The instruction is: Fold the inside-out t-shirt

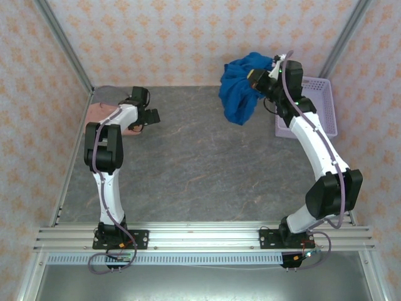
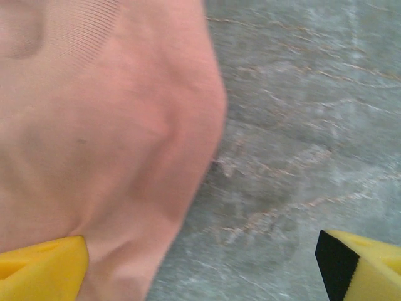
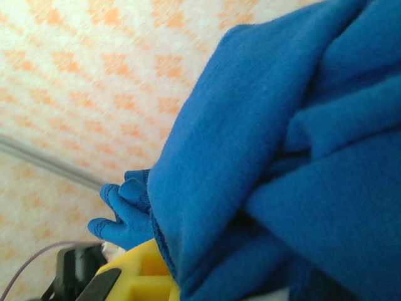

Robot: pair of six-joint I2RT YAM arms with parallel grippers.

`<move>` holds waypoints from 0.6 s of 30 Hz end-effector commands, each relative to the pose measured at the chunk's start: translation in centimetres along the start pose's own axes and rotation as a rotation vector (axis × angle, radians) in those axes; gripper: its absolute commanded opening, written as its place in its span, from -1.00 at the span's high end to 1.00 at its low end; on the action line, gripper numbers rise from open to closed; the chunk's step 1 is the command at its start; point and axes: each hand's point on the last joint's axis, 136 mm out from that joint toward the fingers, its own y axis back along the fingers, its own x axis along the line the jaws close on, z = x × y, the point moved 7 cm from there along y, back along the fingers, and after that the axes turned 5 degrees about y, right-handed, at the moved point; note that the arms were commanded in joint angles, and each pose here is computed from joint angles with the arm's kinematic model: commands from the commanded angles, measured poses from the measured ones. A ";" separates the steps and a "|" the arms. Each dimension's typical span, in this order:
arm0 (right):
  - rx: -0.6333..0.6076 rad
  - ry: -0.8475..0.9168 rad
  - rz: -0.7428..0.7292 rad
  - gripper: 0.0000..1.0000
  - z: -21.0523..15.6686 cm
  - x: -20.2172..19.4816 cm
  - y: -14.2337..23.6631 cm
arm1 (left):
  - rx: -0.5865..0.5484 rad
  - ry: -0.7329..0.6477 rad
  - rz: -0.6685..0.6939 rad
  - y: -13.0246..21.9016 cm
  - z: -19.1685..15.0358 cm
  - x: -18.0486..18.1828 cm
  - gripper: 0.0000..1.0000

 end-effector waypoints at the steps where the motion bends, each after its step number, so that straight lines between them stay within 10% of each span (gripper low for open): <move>1: -0.045 0.059 0.112 1.00 1.5 4.1 2.2 | 0.033 0.032 0.014 0.0 0.7 1.6 -0.91; 18: 0.143 0.066 0.160 1.00 -3.4 6.6 -0.9 | -0.004 0.115 0.068 0.5 3.7 6.2 -0.90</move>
